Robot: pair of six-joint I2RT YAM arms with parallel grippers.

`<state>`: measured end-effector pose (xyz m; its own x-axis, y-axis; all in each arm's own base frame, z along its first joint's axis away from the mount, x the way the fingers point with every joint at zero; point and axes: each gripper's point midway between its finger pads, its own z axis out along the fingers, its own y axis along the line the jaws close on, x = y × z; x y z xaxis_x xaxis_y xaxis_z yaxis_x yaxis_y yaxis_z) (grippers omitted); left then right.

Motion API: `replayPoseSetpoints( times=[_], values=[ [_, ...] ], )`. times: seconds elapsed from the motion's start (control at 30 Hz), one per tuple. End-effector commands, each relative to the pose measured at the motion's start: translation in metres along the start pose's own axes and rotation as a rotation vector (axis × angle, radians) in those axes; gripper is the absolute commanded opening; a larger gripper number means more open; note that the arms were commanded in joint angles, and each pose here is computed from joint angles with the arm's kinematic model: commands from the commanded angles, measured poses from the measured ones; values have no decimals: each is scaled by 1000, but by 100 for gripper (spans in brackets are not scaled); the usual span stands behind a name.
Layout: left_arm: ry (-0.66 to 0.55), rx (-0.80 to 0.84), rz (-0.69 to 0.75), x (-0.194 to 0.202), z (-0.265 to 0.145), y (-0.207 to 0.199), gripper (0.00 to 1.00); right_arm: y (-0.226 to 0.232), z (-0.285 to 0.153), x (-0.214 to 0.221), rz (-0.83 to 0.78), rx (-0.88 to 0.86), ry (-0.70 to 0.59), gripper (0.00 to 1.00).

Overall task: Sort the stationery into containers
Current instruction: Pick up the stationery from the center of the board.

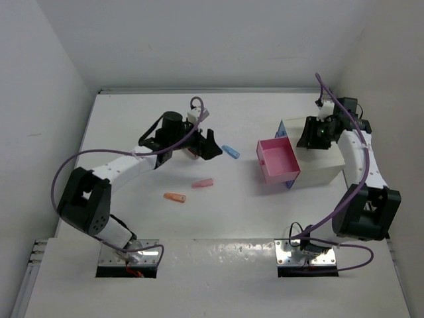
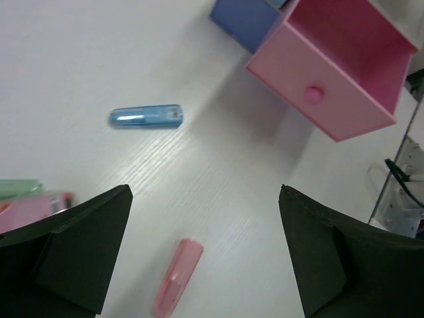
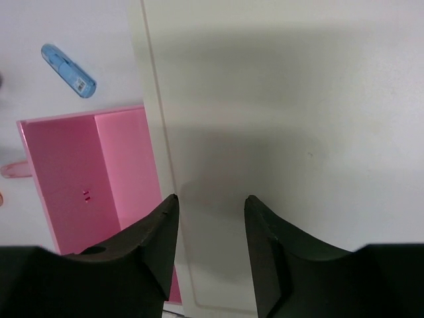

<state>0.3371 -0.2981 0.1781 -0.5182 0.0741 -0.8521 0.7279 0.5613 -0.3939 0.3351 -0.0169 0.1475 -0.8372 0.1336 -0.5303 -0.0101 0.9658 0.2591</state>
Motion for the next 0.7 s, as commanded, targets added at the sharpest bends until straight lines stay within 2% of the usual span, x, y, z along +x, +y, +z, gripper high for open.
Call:
replayPoseSetpoints(
  times=[0.0,0.07,0.27,0.43,0.47,0.67],
  values=[
    [39,-95,98,-3,-35,21,100,-6,-8,17,17,39,51,45],
    [47,-143,98,-7,-51,35,100,-6,-10,16,11,43,40,52],
    [61,-226,101,-3,-87,62,100,-5,-16,11,3,51,15,61],
    [81,-241,86,4,-106,71,100,-3,-20,7,-2,52,-5,69],
    [85,-228,119,4,-110,75,100,-4,-21,7,0,54,-7,71],
    [82,-172,92,12,-123,80,100,-2,-24,3,-2,54,-14,72]
  ],
)
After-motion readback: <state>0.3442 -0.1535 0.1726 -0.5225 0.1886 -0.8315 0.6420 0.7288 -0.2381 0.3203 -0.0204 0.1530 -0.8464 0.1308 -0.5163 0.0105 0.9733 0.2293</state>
